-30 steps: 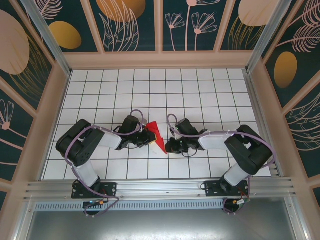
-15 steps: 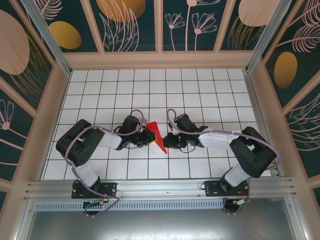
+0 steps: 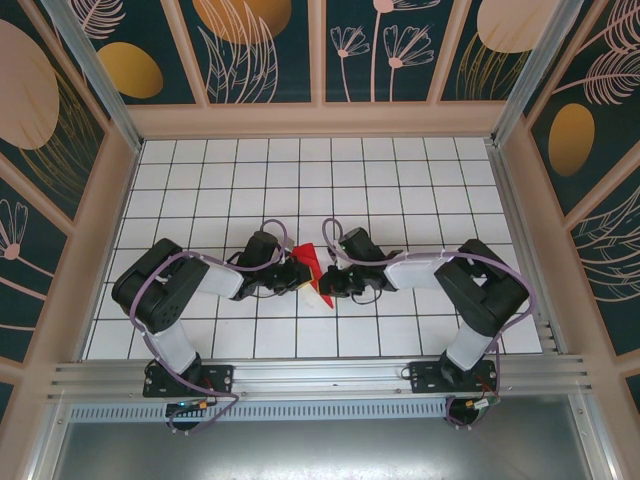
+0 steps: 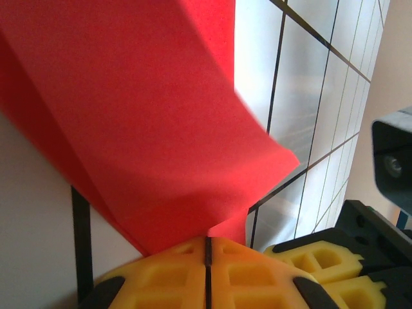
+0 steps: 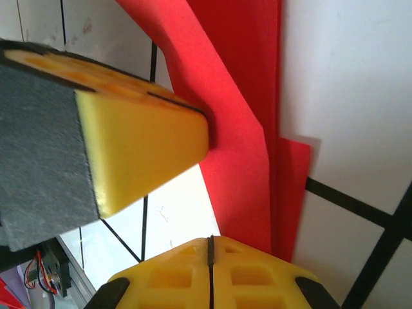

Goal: Fold a paper plane with a square sheet of paper (pick it up from the middle)
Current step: Fold the wing for the fifth time at the center of the table.

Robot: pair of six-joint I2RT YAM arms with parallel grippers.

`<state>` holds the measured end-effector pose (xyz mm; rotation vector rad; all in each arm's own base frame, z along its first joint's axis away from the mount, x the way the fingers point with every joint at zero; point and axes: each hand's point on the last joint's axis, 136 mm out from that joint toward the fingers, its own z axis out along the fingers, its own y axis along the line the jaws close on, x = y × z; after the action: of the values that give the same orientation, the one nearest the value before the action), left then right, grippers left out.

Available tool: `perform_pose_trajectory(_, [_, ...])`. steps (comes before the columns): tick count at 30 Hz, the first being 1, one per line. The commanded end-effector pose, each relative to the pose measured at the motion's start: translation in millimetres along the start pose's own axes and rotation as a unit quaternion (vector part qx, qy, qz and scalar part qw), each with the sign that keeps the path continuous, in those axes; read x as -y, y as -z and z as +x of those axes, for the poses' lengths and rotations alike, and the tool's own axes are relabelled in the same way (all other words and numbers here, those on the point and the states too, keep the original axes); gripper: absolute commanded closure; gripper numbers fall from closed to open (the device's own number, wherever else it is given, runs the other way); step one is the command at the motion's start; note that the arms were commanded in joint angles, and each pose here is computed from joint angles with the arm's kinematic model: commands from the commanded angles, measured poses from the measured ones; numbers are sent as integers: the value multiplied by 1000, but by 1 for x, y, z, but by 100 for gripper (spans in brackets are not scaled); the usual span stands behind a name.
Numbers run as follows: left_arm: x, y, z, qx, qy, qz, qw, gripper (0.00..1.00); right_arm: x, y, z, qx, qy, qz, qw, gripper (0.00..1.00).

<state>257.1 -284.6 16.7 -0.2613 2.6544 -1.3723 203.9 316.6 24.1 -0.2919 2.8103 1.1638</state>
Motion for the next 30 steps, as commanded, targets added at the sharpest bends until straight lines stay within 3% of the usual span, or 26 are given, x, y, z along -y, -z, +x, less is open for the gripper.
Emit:
perform_pose_trajectory(1, [-31,0,4,8,23,-54,998,90,8,-7,18,-28,-3,-5,1000,93])
perform_pose_trajectory(7, [-40,-2,6,6,34,-70,997,92,26,-14,28,-46,-12,20,999,93])
perform_pose_trajectory(14, [-56,3,6,19,46,-105,993,99,13,-1,28,-39,4,6,999,93])
perform_pose_trajectory(30, [-70,7,5,36,59,-133,989,100,34,3,91,-109,-4,46,993,93])
